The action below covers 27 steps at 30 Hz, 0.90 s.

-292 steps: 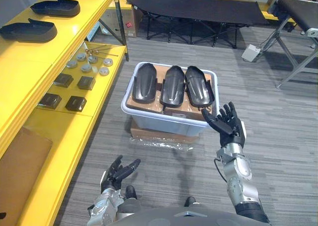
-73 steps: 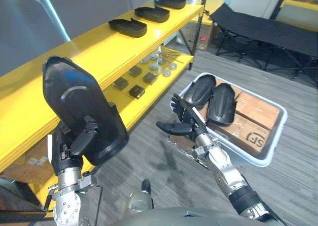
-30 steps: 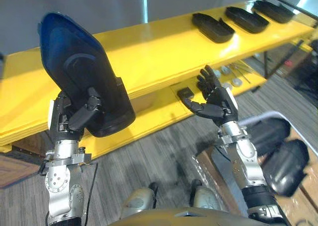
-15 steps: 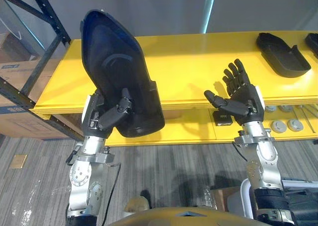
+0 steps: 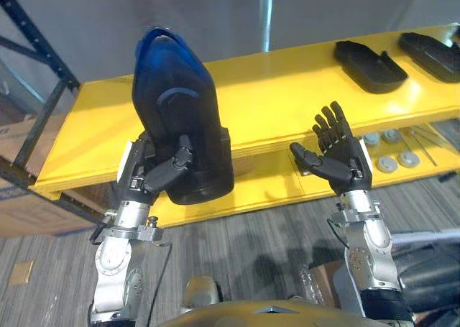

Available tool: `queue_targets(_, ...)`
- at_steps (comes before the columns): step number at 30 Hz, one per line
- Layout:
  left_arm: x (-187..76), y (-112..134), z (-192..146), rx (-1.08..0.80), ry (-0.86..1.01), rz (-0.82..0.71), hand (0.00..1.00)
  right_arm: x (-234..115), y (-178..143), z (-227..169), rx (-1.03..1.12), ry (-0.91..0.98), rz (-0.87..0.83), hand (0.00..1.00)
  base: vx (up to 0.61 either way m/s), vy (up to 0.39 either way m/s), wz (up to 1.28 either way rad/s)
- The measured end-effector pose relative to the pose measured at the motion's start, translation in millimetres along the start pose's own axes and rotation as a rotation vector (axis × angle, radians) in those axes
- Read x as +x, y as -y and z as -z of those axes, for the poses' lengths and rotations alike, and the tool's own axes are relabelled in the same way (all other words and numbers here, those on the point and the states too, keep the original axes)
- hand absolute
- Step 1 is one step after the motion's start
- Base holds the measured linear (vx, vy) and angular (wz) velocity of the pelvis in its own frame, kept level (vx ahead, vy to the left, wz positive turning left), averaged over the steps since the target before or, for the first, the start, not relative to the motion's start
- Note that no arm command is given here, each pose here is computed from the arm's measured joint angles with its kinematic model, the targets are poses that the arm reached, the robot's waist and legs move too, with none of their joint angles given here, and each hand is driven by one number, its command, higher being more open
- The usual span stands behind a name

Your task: Walk over and take three plastic housings, then place them on the shelf

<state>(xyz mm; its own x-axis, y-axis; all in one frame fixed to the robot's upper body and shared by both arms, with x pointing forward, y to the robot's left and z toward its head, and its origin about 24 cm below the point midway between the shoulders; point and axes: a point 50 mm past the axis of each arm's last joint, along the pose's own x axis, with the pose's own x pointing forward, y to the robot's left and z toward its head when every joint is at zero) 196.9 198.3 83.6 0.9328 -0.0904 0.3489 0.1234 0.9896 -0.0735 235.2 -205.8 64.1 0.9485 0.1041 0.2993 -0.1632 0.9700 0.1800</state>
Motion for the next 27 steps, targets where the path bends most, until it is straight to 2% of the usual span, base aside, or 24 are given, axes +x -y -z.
queue_targets(8, 23.2, -5.9, -1.5, 0.073, -0.035, -0.016, 0.0, -16.4, -13.5, 3.8, 0.077, -0.006, 0.014, 1.0, -0.02, 0.116, -0.48)
queue_targets(9, 44.0, -10.2, -8.9, 0.105, 0.011, -0.024, 0.0, -19.6, -19.4, 9.7, 0.097, -0.037, -0.004, 1.0, -0.08, 0.019, -0.36)
queue_targets(10, 51.8, -12.6, -11.4, 0.11, 0.028, -0.048, 0.0, -20.3, -22.5, 12.3, 0.104, -0.056, -0.026, 1.0, -0.09, -0.001, -0.32)
queue_targets(15, 77.4, -17.7, -14.0, 0.1, 0.065, -0.124, 0.0, -25.0, -26.6, 19.5, 0.111, -0.113, -0.069, 1.0, -0.03, -0.022, -0.07)
queue_targets(20, 111.6, -40.4, -11.8, 0.138, 0.043, -0.246, 0.0, -23.4, -30.2, 23.4, 0.085, -0.157, -0.139, 1.0, -0.02, -0.026, 0.01)
queue_targets(25, 142.2, -56.2, -9.3, 0.06, -0.001, -0.327, 0.0, -19.8, -40.6, 30.1, 0.077, -0.206, -0.221, 1.0, -0.02, -0.024, -0.06)
queue_targets(27, 159.3, -55.3, -11.3, 0.012, -0.008, -0.358, 0.0, -12.9, -46.9, 28.5, 0.074, -0.196, -0.263, 1.0, -0.05, -0.003, -0.12)
